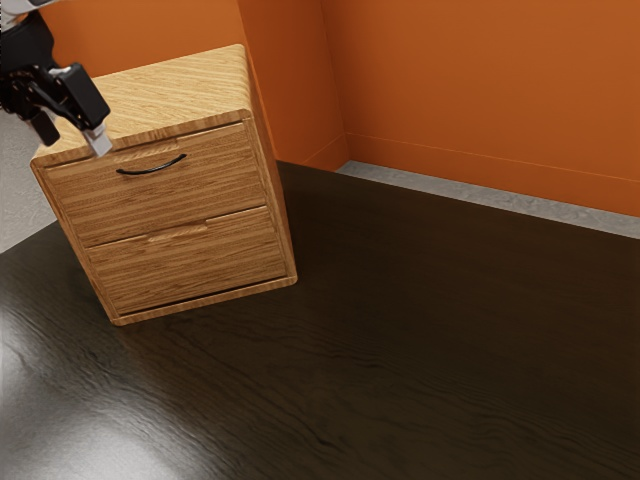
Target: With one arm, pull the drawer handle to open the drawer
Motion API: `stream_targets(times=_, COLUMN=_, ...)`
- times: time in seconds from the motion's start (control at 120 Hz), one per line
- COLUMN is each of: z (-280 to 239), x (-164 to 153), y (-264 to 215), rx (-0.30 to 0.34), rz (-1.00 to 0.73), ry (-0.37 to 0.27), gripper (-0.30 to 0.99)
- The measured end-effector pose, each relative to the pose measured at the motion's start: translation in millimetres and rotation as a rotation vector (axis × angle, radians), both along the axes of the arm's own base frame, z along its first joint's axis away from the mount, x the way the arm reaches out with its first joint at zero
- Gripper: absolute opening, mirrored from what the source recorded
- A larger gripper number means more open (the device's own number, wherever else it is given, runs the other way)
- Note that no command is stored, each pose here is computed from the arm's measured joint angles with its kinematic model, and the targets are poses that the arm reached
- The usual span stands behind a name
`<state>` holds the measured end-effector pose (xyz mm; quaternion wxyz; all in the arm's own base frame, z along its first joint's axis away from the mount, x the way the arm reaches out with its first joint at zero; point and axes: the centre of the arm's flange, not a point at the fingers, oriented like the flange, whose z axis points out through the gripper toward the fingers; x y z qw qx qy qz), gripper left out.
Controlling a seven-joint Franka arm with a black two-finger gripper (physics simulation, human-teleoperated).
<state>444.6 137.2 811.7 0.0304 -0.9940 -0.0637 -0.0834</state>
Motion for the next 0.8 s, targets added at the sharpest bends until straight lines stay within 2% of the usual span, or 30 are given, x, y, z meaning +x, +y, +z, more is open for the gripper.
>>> stream_targets(times=0.15, z=-3.4, x=4.5, y=-6.7, rx=-0.002, rz=-0.018, ry=0.007, gripper=0.69)
stream_targets(times=0.233, z=-28.1, x=26.5, y=-7.4, rx=-0.008, rz=-0.015, ry=0.073, gripper=0.69)
stream_targets(times=0.3, z=-36.9, x=32.4, y=-16.1, rx=-0.008, rz=-0.027, ry=0.112, gripper=0.69)
stream_targets(times=0.383, z=-39.5, x=35.7, y=-30.3, rx=0.016, rz=-0.080, ry=0.133, gripper=0.69)
stream_targets(times=0.492, z=-70.5, x=9.0, y=-82.5, rx=0.053, rz=-0.288, ry=0.121, gripper=0.69)
stream_targets(times=0.533, z=-79.0, x=0.7, y=-77.9, rx=0.067, rz=-0.306, ry=0.109, gripper=0.69)
stream_targets(times=0.65, z=-57.1, x=-14.1, y=-75.6, rx=0.143, rz=-0.374, ry=0.051, gripper=0.69)
stream_targets(times=0.717, z=-42.6, x=-33.2, y=-100.4, rx=0.192, rz=-0.472, ry=0.034, gripper=0.69)
stream_targets(times=0.8, z=-60.7, x=-78.3, y=-146.1, rx=0.334, rz=-0.591, ry=0.058, gripper=0.69)
